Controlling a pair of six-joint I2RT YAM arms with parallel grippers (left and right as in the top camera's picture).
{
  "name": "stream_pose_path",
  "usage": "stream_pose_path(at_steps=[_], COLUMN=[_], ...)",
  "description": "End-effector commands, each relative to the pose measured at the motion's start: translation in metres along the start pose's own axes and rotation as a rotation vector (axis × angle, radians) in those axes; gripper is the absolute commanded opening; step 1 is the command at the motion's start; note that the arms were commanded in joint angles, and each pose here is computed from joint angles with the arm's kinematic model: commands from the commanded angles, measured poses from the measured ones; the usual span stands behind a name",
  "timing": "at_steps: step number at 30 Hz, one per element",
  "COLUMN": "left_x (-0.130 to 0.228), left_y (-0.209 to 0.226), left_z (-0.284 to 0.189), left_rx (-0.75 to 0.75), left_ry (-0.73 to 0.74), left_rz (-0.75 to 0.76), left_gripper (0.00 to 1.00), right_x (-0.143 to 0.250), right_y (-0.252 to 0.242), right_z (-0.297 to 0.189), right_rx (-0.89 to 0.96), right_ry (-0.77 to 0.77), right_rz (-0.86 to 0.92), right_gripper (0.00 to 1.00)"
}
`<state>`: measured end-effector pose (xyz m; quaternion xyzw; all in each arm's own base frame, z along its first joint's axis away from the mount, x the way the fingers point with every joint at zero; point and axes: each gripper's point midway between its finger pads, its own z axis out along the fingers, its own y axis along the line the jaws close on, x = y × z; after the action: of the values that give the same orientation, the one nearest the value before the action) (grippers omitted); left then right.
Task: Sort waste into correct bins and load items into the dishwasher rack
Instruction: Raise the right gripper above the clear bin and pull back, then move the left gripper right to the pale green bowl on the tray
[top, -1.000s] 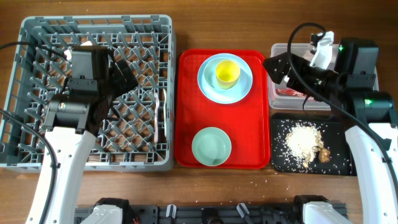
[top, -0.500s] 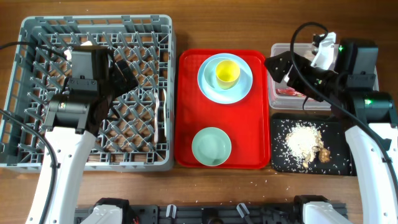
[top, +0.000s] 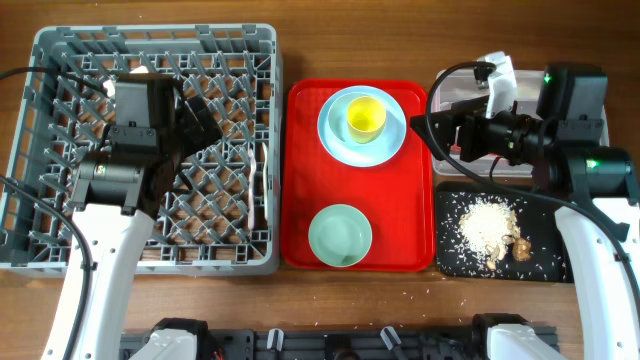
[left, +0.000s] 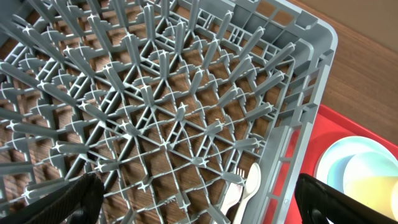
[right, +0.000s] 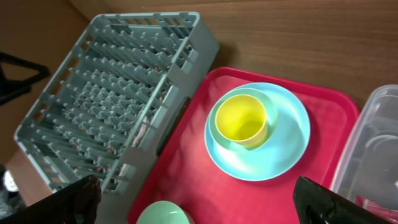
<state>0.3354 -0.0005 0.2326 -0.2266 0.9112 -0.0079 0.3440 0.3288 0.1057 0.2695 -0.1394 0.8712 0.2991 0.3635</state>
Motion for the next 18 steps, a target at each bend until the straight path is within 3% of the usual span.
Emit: stream_pose_path(at_steps=[1, 18], left_x=[-0.0067, -0.0118], left_y=[-0.001, -0.0041], left_z=[-0.0045, -0.0047], left_rx=[0.011, 0.024], left_ry=[-0.017, -0.038], left_rz=[-0.012, -0.017], left_gripper=[1.0, 1.0], right_x=[0.0035, 0.0037], right_y=[-0.0119, -0.0152], right_z=[0.0034, 0.0032], right_rx=[0.056, 0.075], right_ry=[0.017, 0.018], right_rz=[-0.025, -0.026], right_gripper=[1.0, 1.0])
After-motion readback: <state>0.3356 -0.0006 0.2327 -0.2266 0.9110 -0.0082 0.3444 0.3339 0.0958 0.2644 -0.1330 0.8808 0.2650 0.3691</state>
